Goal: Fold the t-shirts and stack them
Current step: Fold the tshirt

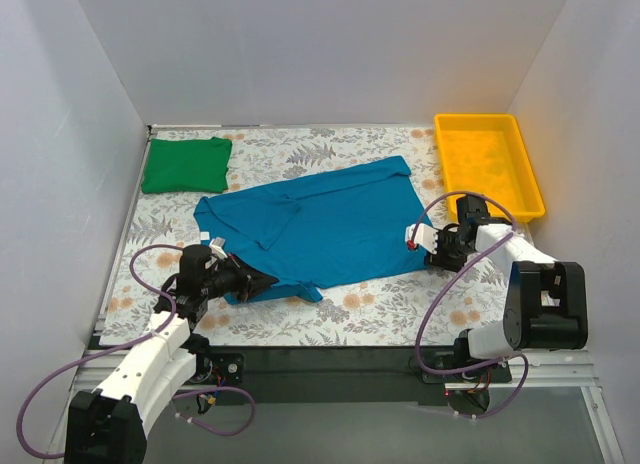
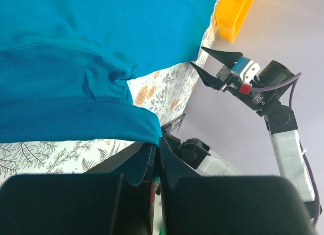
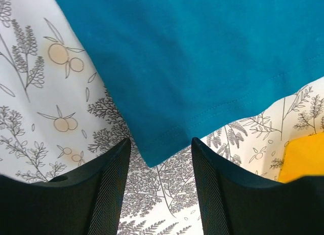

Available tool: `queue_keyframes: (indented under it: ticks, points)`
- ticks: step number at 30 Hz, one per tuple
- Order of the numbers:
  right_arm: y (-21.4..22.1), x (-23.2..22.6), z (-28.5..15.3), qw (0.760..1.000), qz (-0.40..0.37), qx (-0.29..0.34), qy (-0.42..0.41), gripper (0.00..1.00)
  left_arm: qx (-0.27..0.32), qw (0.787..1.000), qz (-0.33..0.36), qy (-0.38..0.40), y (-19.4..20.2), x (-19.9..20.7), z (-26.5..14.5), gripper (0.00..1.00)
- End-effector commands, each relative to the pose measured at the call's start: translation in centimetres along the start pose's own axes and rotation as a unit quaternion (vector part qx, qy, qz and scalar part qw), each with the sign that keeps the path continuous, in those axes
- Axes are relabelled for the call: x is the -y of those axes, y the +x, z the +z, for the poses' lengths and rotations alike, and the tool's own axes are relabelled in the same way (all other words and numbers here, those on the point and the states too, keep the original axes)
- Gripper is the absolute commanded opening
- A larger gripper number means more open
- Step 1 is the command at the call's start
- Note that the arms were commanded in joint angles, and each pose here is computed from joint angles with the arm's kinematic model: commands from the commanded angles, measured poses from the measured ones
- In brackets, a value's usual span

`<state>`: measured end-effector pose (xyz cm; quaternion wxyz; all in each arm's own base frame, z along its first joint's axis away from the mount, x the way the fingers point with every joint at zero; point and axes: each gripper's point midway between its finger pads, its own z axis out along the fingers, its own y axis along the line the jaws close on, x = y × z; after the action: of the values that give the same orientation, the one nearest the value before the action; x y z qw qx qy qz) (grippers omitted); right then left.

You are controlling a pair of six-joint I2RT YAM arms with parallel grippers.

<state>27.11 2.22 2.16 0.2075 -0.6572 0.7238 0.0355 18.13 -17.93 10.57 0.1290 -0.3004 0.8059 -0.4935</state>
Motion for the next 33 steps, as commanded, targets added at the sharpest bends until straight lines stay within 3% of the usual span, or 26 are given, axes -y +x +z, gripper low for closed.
queue_keyframes:
  ticks: [1,6,10,14,16,33]
  points:
    - [0.7,1.2,0.6,1.000,0.002,-0.011,0.013,0.57,-0.006,1.000,0.002,0.011,0.3,0.4,-0.2,0.00]
    - [0.6,1.3,1.1,1.000,0.006,-0.005,0.010,0.54,-0.006,1.000,0.002,0.012,0.3,0.5,-0.2,0.00]
    - [0.4,0.9,1.2,1.000,0.011,0.001,0.003,0.41,-0.007,1.000,0.002,0.011,0.4,0.5,-0.2,0.00]
    - [0.3,0.5,0.9,1.000,0.011,0.006,0.004,0.08,-0.005,1.000,0.004,0.015,0.4,0.8,-0.4,0.00]
    - [0.0,0.3,0.8,1.000,0.009,0.012,0.004,0.01,-0.003,1.000,0.003,0.016,0.4,1.0,-0.5,0.00]
    - [-2.7,2.2,-3.0,0.998,-0.010,0.046,0.035,0.01,0.020,0.999,0.017,0.033,-0.2,4.3,-1.9,0.00]
